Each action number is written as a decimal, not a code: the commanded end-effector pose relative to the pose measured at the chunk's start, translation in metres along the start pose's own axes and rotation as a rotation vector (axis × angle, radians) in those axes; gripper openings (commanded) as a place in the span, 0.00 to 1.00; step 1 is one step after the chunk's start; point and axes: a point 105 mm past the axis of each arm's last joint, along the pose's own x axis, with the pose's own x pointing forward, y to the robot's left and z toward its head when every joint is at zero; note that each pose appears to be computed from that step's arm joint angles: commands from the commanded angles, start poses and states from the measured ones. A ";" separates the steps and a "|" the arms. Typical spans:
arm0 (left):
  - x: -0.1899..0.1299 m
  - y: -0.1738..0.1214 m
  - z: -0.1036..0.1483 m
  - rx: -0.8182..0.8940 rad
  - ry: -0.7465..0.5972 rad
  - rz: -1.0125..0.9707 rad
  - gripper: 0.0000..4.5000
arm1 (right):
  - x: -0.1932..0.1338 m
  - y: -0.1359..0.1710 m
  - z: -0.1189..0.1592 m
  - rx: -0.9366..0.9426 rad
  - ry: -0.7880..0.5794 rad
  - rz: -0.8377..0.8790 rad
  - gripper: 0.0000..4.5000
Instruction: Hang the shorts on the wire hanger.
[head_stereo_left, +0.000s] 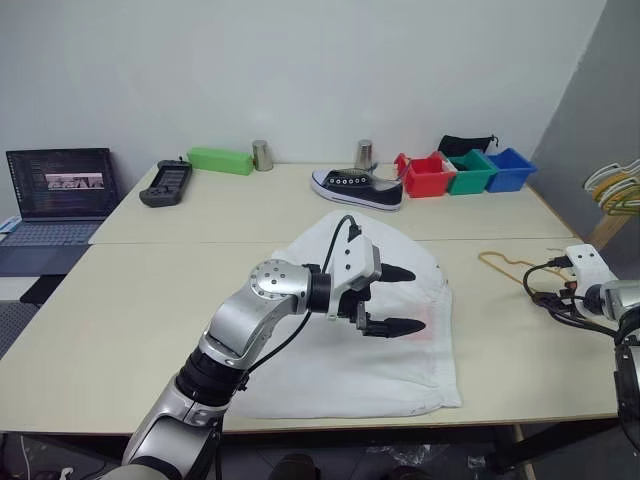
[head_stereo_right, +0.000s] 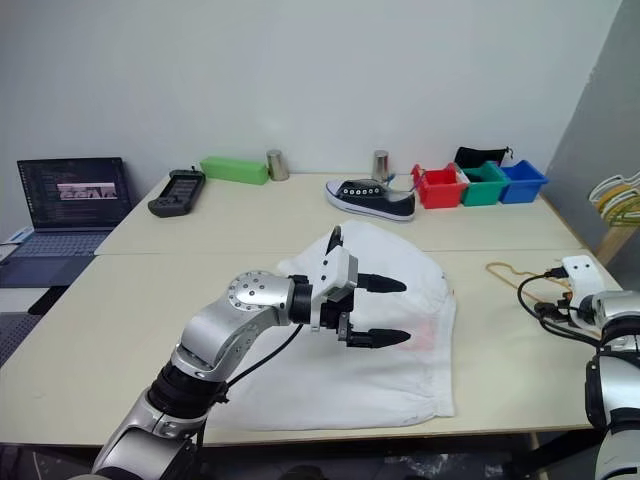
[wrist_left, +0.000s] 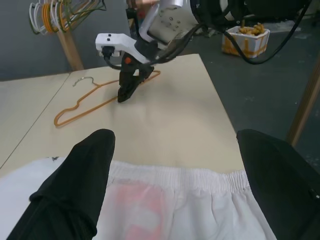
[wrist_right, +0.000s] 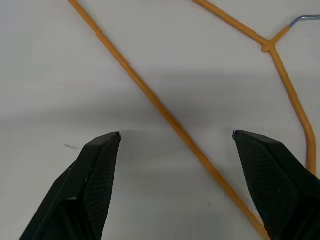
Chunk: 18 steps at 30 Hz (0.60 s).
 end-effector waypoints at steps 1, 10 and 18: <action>-0.004 0.001 0.014 0.040 -0.028 0.010 0.93 | -0.004 -0.003 0.008 0.053 -0.034 -0.002 0.85; -0.008 -0.004 0.010 0.033 -0.014 -0.005 0.93 | -0.003 0.011 0.005 0.222 -0.031 0.112 0.85; -0.019 -0.009 0.004 0.026 0.003 0.033 0.93 | -0.010 0.028 0.019 0.329 -0.032 0.248 0.85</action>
